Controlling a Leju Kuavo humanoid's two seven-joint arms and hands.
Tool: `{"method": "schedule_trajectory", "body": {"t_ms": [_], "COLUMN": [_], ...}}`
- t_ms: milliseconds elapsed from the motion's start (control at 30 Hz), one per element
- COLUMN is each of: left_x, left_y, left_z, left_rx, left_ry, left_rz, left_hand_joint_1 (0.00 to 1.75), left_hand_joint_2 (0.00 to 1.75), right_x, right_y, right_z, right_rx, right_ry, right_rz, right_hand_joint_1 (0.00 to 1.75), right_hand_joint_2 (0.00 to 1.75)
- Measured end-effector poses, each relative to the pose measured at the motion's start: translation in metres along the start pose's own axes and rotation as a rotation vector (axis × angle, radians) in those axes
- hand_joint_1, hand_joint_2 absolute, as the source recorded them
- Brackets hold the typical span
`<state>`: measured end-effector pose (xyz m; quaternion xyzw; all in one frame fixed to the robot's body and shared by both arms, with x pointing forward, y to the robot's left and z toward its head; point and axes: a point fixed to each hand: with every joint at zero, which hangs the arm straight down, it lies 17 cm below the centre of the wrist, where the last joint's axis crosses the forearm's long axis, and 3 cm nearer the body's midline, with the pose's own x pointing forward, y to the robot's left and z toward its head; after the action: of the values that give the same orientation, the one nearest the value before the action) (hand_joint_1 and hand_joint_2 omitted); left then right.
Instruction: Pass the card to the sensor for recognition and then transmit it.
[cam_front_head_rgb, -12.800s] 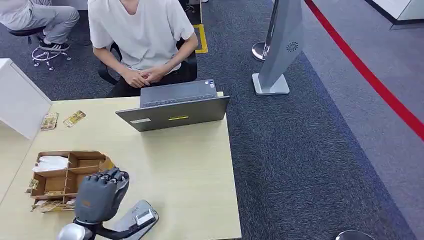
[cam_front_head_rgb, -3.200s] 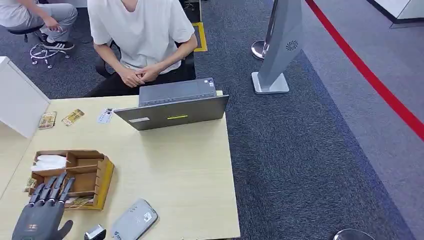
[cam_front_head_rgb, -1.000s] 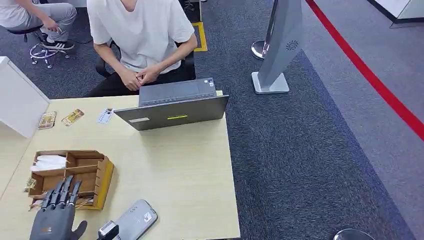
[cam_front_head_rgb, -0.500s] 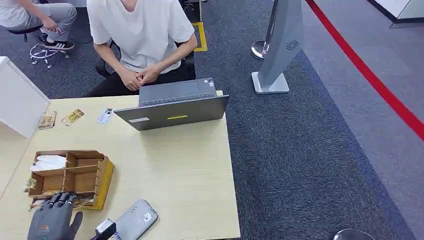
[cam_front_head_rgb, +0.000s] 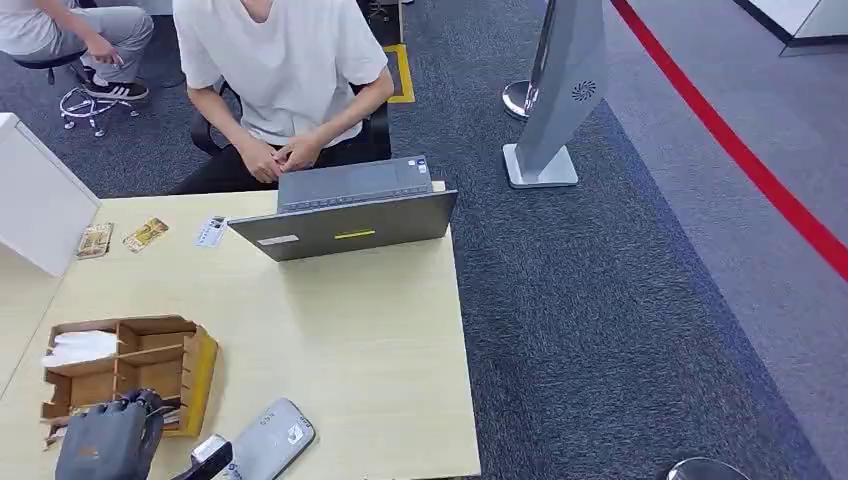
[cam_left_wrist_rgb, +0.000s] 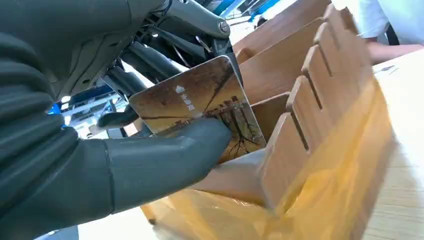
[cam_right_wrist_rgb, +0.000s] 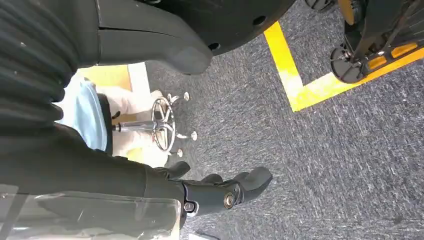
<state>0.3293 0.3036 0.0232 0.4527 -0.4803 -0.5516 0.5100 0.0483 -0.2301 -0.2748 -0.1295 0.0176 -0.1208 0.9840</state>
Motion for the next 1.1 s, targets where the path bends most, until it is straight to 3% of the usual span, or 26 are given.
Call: {"method": "schedule_trajectory", "body": {"t_ms": [567, 867, 1100], "left_x": [0.007, 0.031, 0.033], "left_y": [0.017, 0.131, 0.160], "left_z": [-0.007, 0.006, 0.020], "left_rx": [0.074, 0.404, 0.472], "left_ry": [-0.031, -0.153, -0.174], "left_rz": [0.005, -0.067, -0.076], "left_hand_joint_1": [1.75, 1.75, 1.75], "left_hand_joint_2": [1.75, 1.75, 1.75], "right_x": [0.000, 0.002, 0.002], "right_y": [0.000, -0.001, -0.002], "right_z": [0.000, 0.000, 0.000], "right_rx": [0.000, -0.004, -0.007], "right_ry": [-0.003, -0.012, -0.012], "right_rz": [0.000, -0.025, -0.026], "right_hand_joint_1": [0.00, 0.00, 0.00], "right_hand_joint_2": [1.75, 1.75, 1.75]}}
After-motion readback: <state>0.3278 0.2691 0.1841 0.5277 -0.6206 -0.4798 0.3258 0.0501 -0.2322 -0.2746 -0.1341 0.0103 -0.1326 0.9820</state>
